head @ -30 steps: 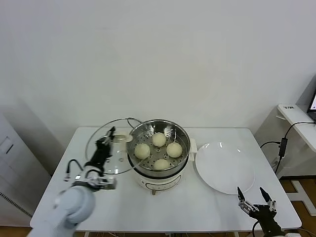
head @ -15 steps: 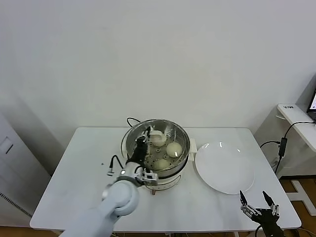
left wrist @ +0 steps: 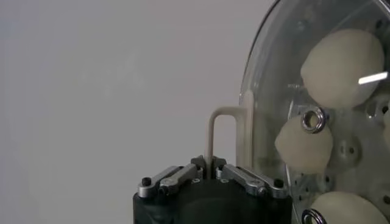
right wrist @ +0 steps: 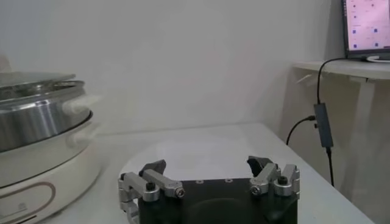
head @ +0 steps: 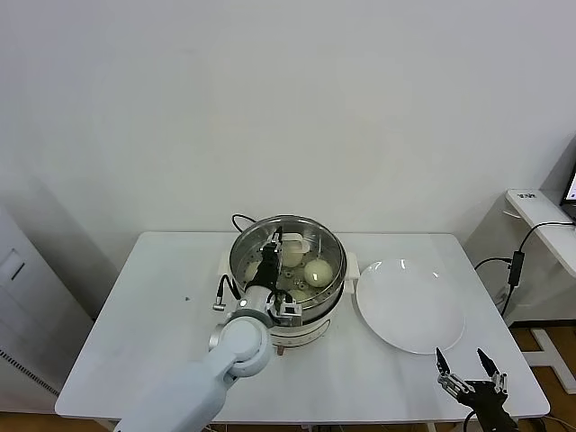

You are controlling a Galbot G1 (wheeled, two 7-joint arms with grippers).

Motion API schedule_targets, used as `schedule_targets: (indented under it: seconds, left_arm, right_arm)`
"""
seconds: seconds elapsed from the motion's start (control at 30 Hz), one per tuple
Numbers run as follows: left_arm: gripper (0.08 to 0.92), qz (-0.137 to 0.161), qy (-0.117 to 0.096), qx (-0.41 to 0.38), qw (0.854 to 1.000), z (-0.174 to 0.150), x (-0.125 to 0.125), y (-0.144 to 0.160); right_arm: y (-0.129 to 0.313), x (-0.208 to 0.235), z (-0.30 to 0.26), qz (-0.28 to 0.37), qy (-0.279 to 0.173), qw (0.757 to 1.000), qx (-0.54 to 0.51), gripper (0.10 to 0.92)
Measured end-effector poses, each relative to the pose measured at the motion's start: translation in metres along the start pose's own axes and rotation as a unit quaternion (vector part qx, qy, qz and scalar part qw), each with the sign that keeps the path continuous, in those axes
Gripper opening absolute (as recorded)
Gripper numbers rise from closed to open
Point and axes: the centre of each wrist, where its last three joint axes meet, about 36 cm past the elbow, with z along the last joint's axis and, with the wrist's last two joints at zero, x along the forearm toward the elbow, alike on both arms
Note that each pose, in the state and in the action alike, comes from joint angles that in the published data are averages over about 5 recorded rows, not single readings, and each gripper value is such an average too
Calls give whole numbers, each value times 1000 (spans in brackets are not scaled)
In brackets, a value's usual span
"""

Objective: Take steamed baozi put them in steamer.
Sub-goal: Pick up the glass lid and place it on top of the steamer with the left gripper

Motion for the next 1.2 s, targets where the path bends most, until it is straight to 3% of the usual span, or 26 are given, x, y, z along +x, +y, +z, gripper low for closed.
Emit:
schedule_targets:
  seconds: [0.77,0.87,1.2]
  left_arm:
    - [130,5,8,-18,1000,-7,-1,-12]
    - [175,6,8,-15,1000,-7,1,-13]
    - [464,18,-4,45,999,1,24,3]
  right_arm:
    - [2,0,-1,-5,-7,1000,-1,823]
    - [3,-2,-2,-7,-9,1000,-1,823]
    - [5,-10,-5,-22,-11,1000,-1,823]
